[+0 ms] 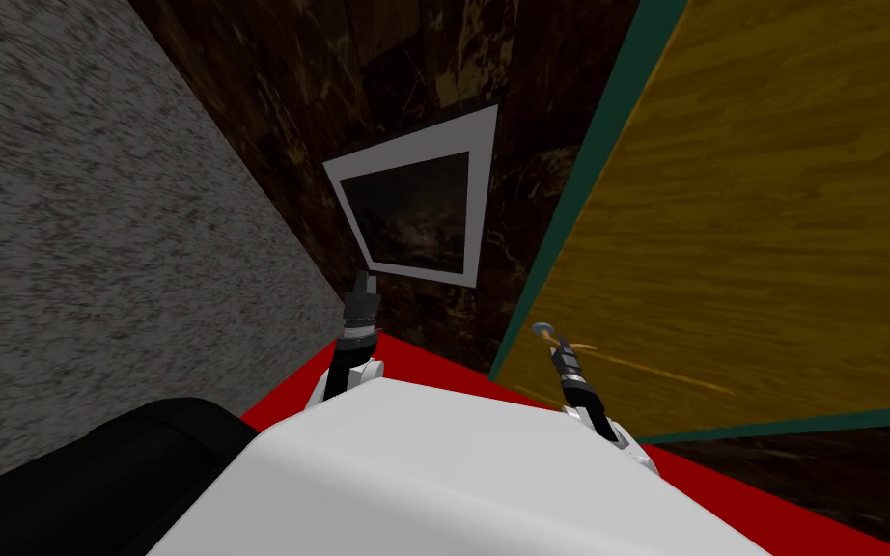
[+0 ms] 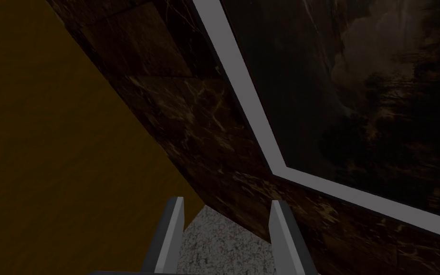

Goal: Pull the door open

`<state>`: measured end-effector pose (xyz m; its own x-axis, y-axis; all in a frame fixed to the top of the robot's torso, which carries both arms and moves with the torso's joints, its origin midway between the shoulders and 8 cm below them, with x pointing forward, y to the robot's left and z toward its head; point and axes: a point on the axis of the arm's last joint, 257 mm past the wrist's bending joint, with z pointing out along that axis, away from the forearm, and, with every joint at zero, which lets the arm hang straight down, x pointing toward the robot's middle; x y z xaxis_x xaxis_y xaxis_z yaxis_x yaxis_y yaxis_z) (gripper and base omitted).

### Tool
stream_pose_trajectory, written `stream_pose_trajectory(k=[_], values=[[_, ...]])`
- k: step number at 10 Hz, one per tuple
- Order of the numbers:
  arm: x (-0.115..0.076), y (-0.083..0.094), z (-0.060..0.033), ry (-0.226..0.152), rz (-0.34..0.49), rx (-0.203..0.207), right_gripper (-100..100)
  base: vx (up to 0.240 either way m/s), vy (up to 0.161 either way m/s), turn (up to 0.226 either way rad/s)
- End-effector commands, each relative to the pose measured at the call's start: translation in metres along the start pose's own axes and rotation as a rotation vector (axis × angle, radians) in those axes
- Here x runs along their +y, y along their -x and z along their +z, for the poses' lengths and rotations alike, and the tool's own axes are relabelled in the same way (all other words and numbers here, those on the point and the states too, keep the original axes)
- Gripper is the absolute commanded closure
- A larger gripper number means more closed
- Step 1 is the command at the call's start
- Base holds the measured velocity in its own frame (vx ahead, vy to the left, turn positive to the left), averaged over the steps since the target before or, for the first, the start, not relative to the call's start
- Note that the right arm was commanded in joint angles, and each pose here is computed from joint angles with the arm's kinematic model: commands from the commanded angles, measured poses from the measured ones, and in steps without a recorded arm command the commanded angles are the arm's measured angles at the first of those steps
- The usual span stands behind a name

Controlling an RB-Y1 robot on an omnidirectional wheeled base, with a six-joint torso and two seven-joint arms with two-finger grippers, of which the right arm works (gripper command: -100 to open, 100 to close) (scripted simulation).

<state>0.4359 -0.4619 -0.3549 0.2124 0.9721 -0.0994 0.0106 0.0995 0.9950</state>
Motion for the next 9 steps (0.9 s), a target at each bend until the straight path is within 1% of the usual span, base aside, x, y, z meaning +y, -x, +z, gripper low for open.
stream_pose_trajectory(k=[1, 2, 3, 8, 9], values=[[-0.0012, 0.0167, 0.0, -0.003, 0.002, -0.041, -100, 0.059, -0.04, 0.274], [0.0, 0.0106, 0.0, 0.0, 0.001, -0.024, -100, 0.027, -0.026, 0.06], [0.0, 0.0106, 0.0, 0.0, 0.001, -0.024, 100, -0.003, 0.004, -0.055], [0.0, 0.0106, 0.0, 0.0, 0.001, -0.024, 100, -0.002, 0.002, -0.005], [-0.0013, 0.011, -0.0039, -0.004, 0.001, -0.007, 100, -0.119, -0.038, 0.139]])
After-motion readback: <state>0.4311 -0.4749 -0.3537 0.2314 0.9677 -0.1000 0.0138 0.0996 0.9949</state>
